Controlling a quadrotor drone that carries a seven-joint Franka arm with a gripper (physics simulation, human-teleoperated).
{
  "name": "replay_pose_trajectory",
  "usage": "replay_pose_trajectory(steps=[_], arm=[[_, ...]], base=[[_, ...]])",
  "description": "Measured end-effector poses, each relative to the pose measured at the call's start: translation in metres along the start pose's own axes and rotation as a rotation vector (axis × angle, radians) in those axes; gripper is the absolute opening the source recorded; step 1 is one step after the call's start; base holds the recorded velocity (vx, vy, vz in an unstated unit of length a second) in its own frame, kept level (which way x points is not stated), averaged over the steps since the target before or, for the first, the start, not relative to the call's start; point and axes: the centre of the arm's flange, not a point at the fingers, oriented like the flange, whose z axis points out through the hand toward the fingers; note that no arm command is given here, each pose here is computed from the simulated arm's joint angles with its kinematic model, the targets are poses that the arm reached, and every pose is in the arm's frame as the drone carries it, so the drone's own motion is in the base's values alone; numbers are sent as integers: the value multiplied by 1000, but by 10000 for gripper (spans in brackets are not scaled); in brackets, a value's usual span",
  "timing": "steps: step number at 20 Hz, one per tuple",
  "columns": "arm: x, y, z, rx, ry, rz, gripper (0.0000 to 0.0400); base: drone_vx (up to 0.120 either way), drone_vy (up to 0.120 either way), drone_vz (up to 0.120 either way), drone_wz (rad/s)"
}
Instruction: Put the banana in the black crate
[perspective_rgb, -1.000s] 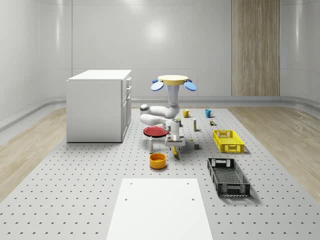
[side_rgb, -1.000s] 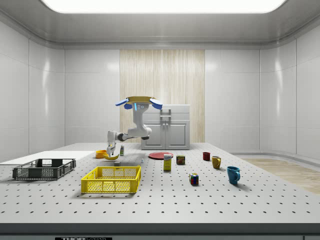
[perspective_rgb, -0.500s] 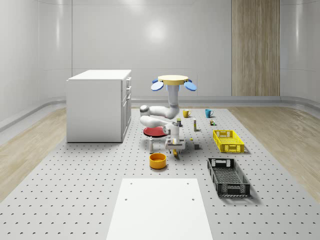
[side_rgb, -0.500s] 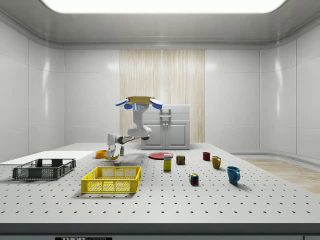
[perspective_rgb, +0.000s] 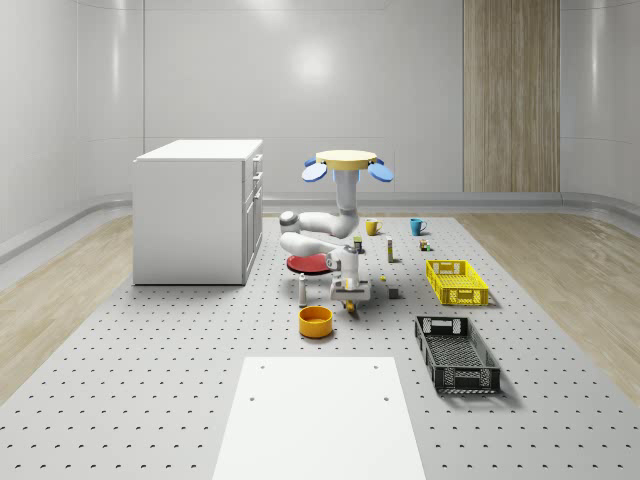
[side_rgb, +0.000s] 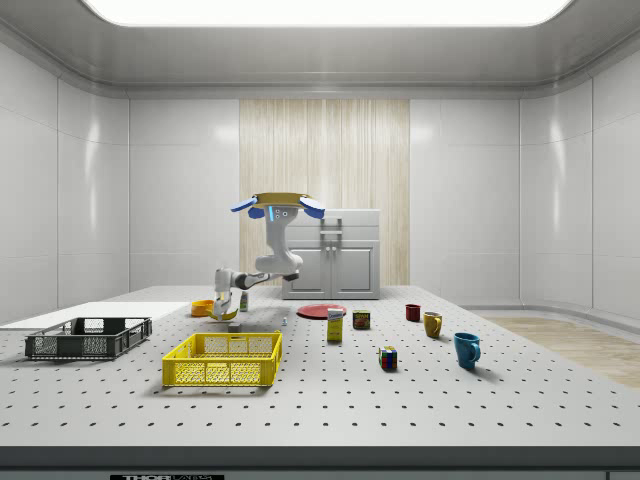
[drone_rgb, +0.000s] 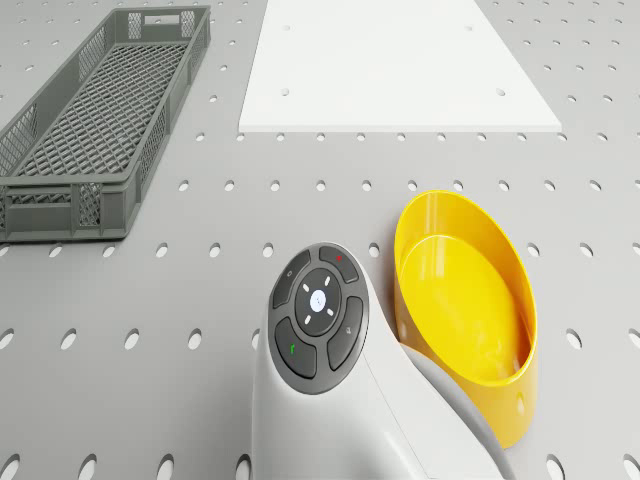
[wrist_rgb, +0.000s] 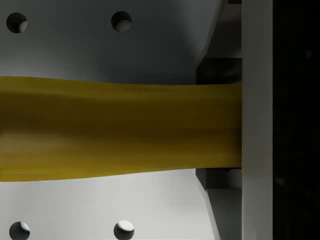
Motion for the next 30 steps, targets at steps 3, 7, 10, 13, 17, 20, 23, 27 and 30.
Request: replay_pose_trajectory(steps=[3, 7, 10, 13, 17, 20, 23, 27, 30], arm=[[0, 0, -5, -1, 2, 9, 197], [0, 0, -19, -1, 3, 15, 197], [0, 0, -29, -1, 3, 16, 200], [0, 0, -36, -2, 3, 16, 200], [0, 0, -40, -2, 4, 15, 200], [0, 0, -42, -2, 4, 16, 200], [0, 0, -43, -2, 4, 18, 200], [0, 0, -43, -2, 4, 19, 200], [0, 0, -43, -2, 4, 19, 200]], base=[[0, 0, 0, 0], [0, 0, 40, 0], [80, 80, 120, 0], [120, 120, 120, 0], [120, 120, 120, 0], [120, 120, 120, 0], [120, 120, 120, 0], [120, 120, 50, 0], [120, 120, 0, 0]])
